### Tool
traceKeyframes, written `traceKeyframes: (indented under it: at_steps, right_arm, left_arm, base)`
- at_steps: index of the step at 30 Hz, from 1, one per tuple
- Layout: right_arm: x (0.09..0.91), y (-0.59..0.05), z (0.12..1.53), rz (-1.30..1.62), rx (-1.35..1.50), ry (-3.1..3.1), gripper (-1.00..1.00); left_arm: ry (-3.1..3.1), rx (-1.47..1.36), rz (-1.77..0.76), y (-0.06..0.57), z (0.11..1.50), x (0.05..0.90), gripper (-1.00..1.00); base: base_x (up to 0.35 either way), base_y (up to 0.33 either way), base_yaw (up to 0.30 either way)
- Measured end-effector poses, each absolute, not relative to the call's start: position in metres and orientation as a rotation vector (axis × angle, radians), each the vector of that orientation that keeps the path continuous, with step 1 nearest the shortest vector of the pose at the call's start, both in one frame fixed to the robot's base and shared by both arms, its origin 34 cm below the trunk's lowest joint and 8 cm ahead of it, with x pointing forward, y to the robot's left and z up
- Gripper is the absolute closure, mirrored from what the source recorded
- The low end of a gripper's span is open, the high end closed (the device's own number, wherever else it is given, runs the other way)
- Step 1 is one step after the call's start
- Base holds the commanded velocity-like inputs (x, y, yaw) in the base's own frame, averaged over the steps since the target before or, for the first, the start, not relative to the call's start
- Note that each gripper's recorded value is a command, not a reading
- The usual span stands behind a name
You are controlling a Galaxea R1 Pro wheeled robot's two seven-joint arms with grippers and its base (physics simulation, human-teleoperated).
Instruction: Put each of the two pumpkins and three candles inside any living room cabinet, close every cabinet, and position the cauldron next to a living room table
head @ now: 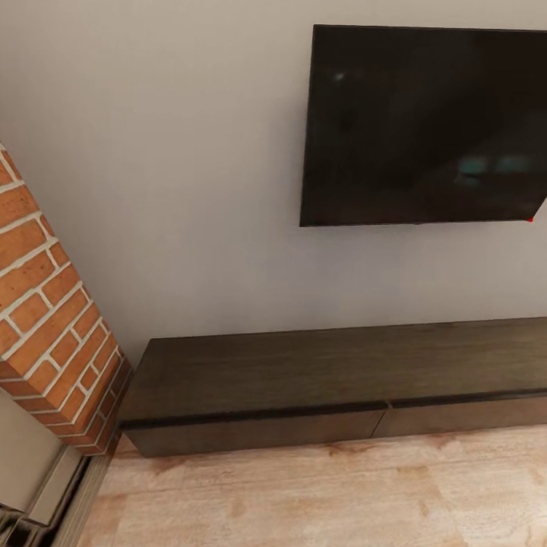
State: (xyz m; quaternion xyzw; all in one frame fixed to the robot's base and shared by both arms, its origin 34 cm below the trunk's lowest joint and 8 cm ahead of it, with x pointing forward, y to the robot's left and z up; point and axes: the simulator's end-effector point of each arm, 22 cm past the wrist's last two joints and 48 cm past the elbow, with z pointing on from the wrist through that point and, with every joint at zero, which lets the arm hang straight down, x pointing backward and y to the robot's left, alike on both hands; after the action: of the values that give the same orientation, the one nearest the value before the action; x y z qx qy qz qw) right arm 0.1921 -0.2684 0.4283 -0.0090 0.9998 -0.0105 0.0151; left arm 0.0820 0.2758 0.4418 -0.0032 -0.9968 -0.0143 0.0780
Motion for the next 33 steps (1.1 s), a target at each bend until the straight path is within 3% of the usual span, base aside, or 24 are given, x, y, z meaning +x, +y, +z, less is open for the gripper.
traceKeyframes:
  at_steps: [11, 13, 33]
  right_arm:
    - [0.194, -0.277, 0.428, -0.049, 0.001, 3.106, -1.0]
    - [0.251, -0.286, 0.432, -0.074, -0.015, 2.986, -1.0]
    - [0.425, -0.308, 0.456, -0.236, -0.017, 3.012, -1.0]
  left_arm:
    - [-2.989, -0.006, -0.037, 0.272, 0.441, 0.084, -1.0]
    - [-3.104, -0.018, -0.05, 0.275, 0.435, 0.139, -1.0]
    - [-3.611, 0.003, 0.041, 0.253, 0.492, 0.41, -1.0]
  base:
    - [0.0, 0.0, 0.0]
    - [0.0, 0.0, 0.0]
    - [0.0, 0.0, 0.0]
